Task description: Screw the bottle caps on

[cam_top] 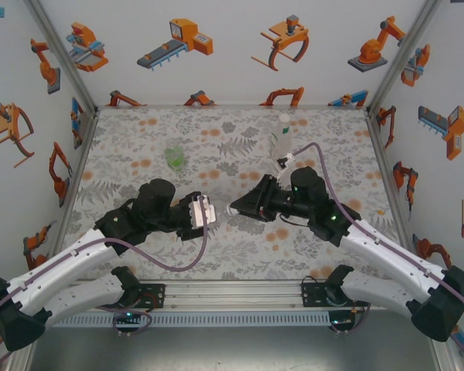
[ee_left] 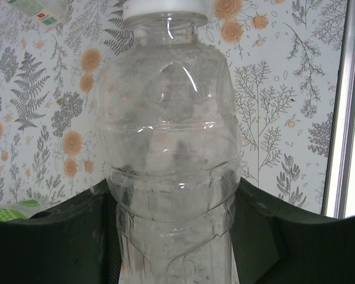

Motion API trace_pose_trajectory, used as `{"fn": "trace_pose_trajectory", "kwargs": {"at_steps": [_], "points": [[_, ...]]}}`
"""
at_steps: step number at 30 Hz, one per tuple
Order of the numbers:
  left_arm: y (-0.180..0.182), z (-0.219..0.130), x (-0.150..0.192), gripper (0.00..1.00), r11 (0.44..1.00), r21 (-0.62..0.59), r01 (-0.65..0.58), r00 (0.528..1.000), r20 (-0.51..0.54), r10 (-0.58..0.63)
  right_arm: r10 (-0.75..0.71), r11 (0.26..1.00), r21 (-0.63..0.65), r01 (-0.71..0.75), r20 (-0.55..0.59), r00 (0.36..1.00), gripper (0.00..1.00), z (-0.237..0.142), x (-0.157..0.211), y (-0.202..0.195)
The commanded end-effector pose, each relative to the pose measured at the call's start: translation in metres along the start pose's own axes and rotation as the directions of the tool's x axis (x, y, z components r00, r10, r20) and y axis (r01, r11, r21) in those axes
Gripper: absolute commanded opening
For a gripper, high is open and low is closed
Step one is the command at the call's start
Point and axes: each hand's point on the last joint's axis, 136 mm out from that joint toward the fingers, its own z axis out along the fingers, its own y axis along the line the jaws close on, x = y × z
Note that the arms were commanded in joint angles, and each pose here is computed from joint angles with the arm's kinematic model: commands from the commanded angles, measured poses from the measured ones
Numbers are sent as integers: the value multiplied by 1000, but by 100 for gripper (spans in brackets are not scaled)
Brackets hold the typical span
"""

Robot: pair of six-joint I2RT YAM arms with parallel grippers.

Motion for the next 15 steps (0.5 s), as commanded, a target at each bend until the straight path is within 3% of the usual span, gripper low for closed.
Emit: {"fn": "trace_pose_trajectory", "kwargs": {"at_steps": [1, 6, 8, 12, 15], "points": [[1, -3, -24, 0, 1000, 9, -20, 995, 97, 19, 10, 1000, 14, -10, -4, 1000, 20, -1, -1, 5], [0, -3, -23, 0, 1000, 12, -22, 995, 95, 20, -122, 993, 13, 121, 21, 992, 52, -10, -6, 19], [-1, -2, -23, 0, 1000, 17, -22, 995, 95, 21, -171, 985, 23, 170, 50, 984, 59, -18, -11, 23], [-2, -1, -22, 0, 999, 25, -24, 996, 91, 22, -297, 955, 49, 293, 114, 948, 68, -36, -21, 36], [-3, -1, -23, 0, 999, 31, -25, 995, 93, 22, -448, 894, 67, 443, 152, 881, 64, -49, -26, 51]]}}
